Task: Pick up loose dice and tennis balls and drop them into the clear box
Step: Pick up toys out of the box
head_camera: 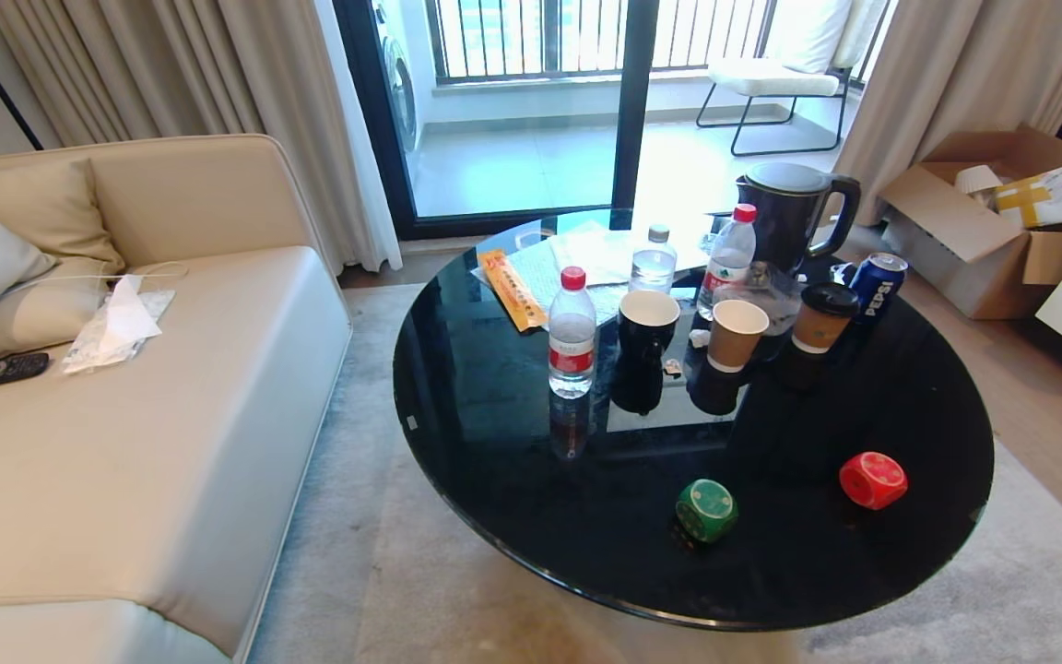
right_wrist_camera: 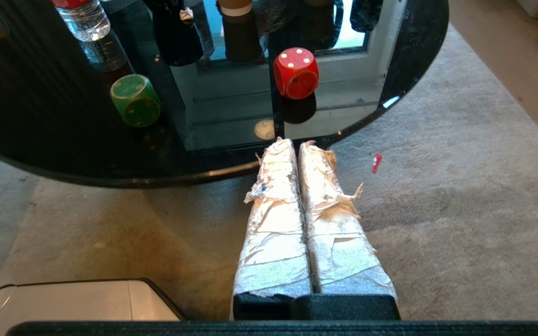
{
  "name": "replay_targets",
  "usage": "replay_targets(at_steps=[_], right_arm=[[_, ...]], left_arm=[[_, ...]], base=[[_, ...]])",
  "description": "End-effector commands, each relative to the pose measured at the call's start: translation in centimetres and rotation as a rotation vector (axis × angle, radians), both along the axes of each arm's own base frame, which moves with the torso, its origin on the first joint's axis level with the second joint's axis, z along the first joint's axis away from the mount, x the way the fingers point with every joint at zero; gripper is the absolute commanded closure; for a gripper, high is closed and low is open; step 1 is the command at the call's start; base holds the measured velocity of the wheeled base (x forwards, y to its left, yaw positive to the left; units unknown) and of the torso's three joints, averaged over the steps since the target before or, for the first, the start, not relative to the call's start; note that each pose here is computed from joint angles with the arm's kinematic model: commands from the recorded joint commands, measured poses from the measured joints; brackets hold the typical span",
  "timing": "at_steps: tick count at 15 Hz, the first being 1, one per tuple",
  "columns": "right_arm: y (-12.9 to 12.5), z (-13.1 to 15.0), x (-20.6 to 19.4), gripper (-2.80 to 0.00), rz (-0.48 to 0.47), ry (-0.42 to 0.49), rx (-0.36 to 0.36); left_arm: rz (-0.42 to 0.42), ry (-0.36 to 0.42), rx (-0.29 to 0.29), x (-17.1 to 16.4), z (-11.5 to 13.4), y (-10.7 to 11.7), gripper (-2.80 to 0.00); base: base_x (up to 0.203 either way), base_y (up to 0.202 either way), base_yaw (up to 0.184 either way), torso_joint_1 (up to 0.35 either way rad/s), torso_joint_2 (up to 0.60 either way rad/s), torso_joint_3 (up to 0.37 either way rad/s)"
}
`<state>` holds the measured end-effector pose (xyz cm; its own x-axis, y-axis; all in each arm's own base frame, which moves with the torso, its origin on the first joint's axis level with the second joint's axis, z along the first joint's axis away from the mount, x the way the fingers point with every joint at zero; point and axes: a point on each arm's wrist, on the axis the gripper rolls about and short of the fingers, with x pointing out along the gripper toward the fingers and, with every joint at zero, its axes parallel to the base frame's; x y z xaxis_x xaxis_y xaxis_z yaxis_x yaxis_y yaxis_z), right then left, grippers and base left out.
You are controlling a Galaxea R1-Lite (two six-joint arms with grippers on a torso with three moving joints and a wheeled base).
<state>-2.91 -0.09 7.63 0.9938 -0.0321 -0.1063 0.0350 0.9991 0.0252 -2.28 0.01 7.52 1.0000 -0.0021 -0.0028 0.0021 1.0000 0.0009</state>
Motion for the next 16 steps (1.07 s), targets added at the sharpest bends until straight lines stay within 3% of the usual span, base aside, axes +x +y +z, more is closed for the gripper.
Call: replay_targets(at_steps=[1,16], right_arm=[[0.00,-0.01,0.01,0.00,0.000,0.002,0.000],[0.00,-0.01,0.01,0.00,0.000,0.002,0.000]], left_arm=[[0.001,0.002,-0.004,0.01,0.00,0.00,0.00],[0.001,0.003,-0.007,0.01,-0.02,0.00,0.00]], base=[[0.149,0.000,0.008,0.002,0.01,0.003],[0.006,0.000,0.000,0.000,0.00,0.000]])
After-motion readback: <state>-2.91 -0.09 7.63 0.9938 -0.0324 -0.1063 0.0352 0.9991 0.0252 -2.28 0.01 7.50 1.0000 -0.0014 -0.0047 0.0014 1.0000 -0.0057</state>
